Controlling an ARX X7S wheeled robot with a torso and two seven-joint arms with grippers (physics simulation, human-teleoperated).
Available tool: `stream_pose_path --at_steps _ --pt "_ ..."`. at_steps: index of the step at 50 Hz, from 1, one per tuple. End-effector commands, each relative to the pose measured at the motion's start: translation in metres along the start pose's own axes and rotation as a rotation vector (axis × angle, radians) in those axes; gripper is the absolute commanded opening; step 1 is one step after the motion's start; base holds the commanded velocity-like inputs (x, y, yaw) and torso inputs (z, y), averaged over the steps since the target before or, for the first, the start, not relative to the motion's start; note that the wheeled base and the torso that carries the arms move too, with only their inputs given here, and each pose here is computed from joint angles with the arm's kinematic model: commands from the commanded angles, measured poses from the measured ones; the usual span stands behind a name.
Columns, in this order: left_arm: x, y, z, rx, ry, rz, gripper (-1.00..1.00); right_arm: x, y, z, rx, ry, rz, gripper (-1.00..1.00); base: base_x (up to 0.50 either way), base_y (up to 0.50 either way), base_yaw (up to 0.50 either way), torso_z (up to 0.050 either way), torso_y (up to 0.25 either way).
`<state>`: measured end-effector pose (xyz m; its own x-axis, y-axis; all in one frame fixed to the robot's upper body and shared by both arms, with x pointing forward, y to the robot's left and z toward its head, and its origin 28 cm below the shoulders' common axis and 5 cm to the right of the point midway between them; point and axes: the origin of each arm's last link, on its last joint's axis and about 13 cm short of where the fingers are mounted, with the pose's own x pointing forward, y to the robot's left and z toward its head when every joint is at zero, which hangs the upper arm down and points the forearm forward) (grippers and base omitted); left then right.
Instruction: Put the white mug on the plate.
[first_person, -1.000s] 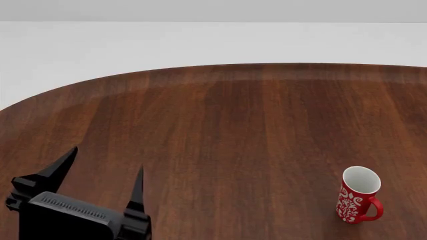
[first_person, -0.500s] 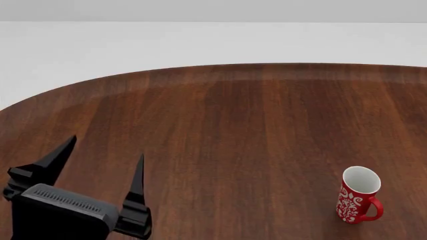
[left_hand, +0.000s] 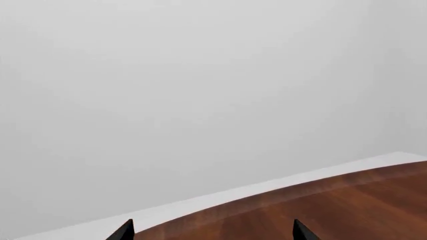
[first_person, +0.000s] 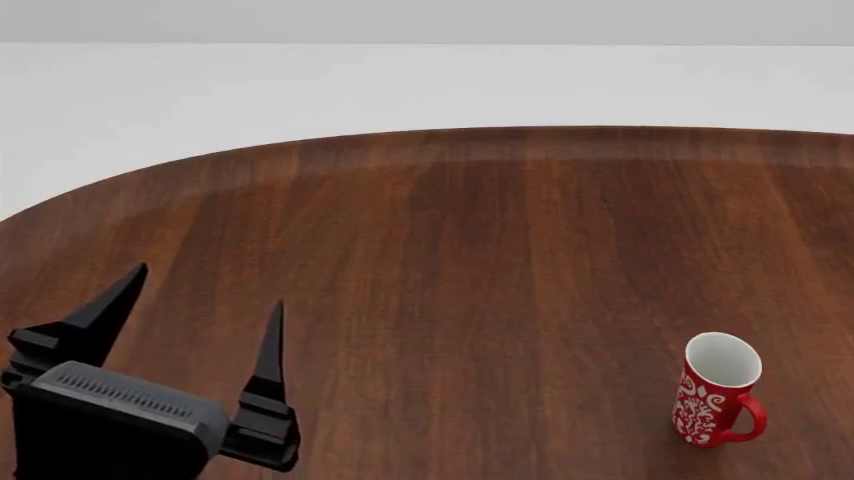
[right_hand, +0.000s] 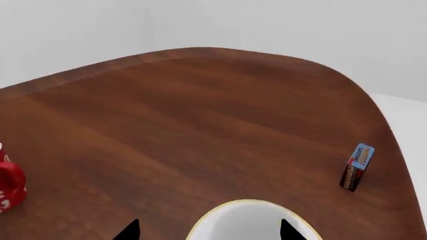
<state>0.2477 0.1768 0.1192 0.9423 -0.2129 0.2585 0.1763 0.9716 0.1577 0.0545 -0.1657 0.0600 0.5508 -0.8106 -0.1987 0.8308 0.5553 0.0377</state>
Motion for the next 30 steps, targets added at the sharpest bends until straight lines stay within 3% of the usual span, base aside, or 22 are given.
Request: stream_pose_path --at_steps 1,8,30 --pt "0.000 0.002 0.000 0.002 -0.001 0.009 1.00 -0.004 0.010 0.025 -0.016 -0.115 0.046 1.00 0.00 0.00 0.00 0.000 0.000" --pt "0.000 0.003 0.002 0.000 -0.003 0.012 1.00 -0.005 0.013 0.035 -0.032 -0.172 0.076 1.00 0.00 0.00 0.00 0.000 0.000" --pt "0.002 0.008 0.009 0.014 -0.030 0.006 1.00 -0.003 0.033 0.108 -0.048 -0.420 0.182 1.00 0.00 0.00 0.00 0.000 0.000"
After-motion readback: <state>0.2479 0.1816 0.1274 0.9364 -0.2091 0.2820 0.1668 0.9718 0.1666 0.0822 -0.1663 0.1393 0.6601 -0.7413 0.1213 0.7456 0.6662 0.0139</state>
